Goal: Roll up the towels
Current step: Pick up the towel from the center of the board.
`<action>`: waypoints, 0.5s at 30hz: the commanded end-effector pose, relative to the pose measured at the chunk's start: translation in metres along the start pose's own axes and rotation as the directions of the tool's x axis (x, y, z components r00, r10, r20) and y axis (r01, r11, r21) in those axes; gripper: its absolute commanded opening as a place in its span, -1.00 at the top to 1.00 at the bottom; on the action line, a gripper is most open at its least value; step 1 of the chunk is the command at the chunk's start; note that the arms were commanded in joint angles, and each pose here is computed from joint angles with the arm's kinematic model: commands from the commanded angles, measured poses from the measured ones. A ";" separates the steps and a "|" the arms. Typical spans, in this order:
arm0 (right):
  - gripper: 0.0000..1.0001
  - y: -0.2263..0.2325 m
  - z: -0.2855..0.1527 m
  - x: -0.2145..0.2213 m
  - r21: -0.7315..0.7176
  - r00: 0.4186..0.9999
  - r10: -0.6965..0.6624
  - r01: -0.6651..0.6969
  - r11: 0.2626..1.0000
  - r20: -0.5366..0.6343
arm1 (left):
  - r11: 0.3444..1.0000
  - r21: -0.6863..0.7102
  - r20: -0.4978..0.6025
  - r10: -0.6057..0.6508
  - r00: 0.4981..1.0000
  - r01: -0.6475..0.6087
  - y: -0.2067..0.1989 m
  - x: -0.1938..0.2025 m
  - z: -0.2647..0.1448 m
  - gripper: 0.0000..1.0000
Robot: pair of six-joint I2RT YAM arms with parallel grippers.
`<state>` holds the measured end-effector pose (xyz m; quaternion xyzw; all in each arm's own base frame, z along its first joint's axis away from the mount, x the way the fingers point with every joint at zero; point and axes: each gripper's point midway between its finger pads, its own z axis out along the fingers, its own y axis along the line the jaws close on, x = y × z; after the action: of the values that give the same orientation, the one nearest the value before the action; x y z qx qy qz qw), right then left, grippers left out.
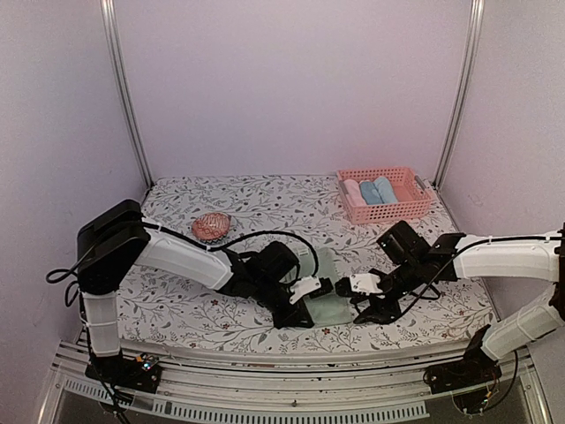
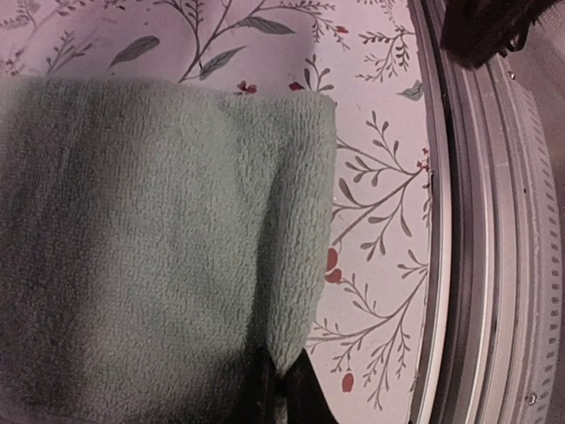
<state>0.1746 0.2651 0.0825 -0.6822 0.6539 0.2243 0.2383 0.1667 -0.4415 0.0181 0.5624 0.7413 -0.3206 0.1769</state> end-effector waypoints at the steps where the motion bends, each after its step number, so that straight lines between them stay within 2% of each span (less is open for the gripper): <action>1: -0.05 0.005 0.020 0.006 0.070 0.987 -0.143 0.148 0.987 -0.071 | 0.974 0.166 -0.066 -0.143 0.987 0.153 -0.013 0.025 0.003 1.00; 5: -0.06 0.003 0.032 0.002 0.102 0.980 -0.177 0.186 0.977 -0.096 | 0.967 0.180 -0.063 -0.170 0.983 0.179 -0.010 0.024 0.002 1.00; 11: -0.05 0.011 0.047 -0.006 0.048 0.980 -0.179 0.184 0.982 -0.092 | 0.964 0.177 -0.063 -0.189 0.980 0.197 -0.005 0.026 0.001 1.00; 15: 0.03 0.014 0.058 -0.009 0.027 0.980 -0.173 0.176 0.984 -0.101 | 0.963 0.180 -0.061 -0.191 0.980 0.199 -0.005 0.026 0.001 1.00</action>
<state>0.1557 0.2890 0.0374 -0.7444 0.6098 0.1567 0.2222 0.1563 -0.4351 0.0181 0.5203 0.7517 -0.3917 0.1040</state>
